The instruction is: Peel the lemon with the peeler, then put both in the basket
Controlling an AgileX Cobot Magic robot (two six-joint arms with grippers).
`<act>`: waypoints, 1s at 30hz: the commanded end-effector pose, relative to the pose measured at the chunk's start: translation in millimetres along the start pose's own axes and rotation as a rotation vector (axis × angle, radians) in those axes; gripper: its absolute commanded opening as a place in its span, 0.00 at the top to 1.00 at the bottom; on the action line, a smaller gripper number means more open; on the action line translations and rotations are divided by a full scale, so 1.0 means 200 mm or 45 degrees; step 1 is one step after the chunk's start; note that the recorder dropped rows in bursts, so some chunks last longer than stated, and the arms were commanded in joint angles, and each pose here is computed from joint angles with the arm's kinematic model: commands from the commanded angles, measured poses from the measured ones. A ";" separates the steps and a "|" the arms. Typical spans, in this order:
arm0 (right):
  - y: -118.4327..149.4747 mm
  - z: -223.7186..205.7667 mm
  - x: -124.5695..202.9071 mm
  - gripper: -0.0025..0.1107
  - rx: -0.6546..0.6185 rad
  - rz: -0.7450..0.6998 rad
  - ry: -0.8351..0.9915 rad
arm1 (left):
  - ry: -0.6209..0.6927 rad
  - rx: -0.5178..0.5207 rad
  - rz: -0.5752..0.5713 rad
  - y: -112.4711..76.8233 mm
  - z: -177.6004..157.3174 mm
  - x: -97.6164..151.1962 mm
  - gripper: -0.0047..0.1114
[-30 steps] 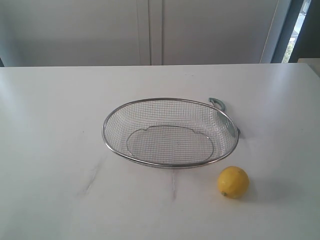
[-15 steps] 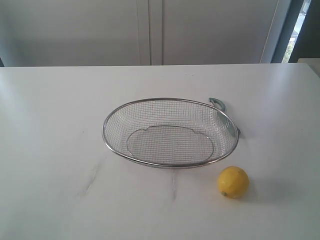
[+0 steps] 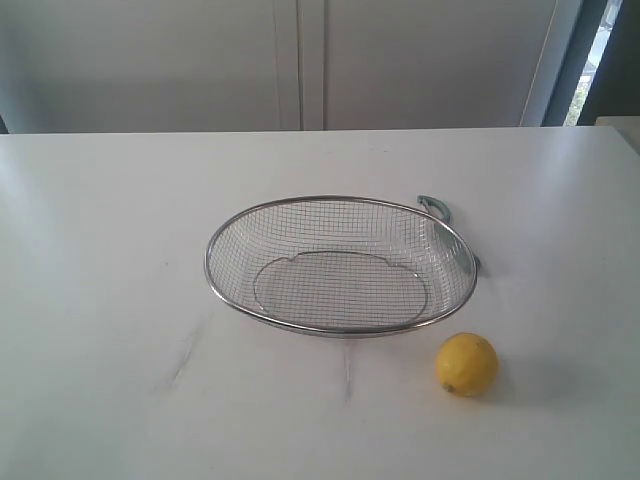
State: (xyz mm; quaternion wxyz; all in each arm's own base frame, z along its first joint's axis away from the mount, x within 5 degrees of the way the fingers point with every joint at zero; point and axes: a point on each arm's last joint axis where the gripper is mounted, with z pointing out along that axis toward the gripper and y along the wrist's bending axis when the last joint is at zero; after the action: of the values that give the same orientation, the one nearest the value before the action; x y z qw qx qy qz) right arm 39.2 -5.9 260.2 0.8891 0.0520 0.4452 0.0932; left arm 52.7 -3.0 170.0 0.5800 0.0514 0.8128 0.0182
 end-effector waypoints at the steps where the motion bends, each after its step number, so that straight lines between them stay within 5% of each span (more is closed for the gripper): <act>1: 0.00 0.00 -0.01 0.98 0.001 0.016 -0.024 | -0.002 -0.001 0.000 0.00 0.00 0.00 0.96; 17: 0.03 0.05 -0.17 0.98 -0.017 0.010 -0.135 | -0.002 -0.001 0.000 0.00 0.00 0.00 0.96; 21: 0.03 0.05 -0.14 0.98 -0.032 -0.127 -0.068 | -0.002 -0.001 0.000 0.00 0.00 0.00 0.96; 30: 0.07 0.13 -0.21 0.98 -0.064 -0.105 0.099 | -0.002 -0.001 0.000 0.00 0.00 0.00 0.96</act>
State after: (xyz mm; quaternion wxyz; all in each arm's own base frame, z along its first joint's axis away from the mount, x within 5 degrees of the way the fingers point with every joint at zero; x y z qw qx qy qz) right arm 28.6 -3.9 305.4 0.8913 0.0158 0.4484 0.0654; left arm 52.7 -3.0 170.0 0.5800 0.0514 0.8128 0.0182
